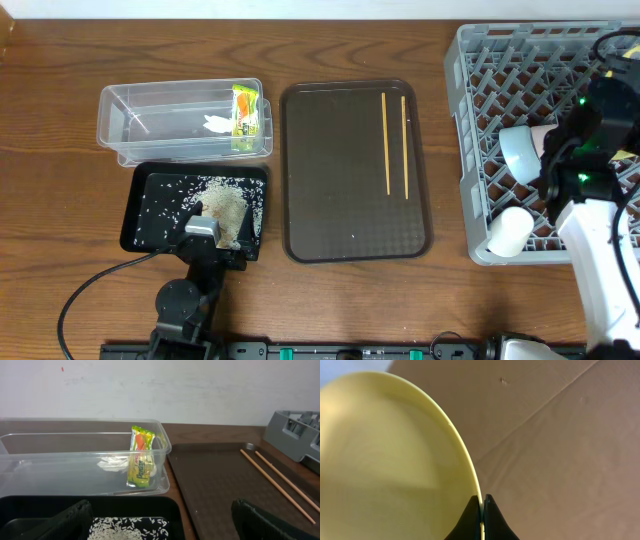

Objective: Sort waste into correct bins and load items into the dishwasher rack
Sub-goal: 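Lift the yellow plate and stand it upright in the dish rack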

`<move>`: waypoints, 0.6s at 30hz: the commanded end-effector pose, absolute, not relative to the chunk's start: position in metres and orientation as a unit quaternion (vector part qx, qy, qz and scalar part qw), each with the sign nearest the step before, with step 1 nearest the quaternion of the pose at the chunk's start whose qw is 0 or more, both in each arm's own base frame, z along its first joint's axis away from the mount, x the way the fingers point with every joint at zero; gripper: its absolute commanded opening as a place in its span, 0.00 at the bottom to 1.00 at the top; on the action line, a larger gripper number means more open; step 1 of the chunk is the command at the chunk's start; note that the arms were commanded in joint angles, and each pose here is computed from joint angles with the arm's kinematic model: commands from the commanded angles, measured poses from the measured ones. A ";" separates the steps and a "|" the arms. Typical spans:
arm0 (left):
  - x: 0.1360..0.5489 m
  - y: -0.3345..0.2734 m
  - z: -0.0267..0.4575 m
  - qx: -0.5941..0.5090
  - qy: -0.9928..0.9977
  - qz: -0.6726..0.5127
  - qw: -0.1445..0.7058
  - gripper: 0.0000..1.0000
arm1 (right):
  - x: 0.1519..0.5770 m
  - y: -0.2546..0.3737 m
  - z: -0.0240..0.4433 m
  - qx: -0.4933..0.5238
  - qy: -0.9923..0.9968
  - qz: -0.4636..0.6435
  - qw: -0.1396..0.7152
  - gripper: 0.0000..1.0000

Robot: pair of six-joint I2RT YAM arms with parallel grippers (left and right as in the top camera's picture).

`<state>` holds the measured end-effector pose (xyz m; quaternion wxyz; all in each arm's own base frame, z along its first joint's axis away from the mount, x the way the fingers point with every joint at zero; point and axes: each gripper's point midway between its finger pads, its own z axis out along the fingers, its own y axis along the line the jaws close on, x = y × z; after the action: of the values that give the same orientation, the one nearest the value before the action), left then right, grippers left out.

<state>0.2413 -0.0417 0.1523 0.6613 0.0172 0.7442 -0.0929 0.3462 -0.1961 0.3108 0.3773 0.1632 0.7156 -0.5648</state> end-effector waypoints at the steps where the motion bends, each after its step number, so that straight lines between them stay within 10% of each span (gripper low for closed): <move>1: 0.241 -0.038 0.135 0.010 0.762 -0.084 0.642 0.91 | 0.344 -0.216 0.299 0.128 0.725 -0.604 0.304 0.01; 13: 0.241 -0.038 0.135 0.010 0.762 -0.084 0.642 0.91 | 0.396 -0.201 0.249 -0.010 0.744 -0.624 0.239 0.03; 18: 0.241 -0.038 0.135 0.010 0.762 -0.084 0.642 0.91 | 0.427 -0.149 0.249 -0.067 0.744 -0.593 0.302 0.56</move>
<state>0.2413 -0.0417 0.1525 0.6614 0.0172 0.7441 -0.0929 0.4080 -0.1813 0.2432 0.2660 -0.0248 0.7475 -0.6081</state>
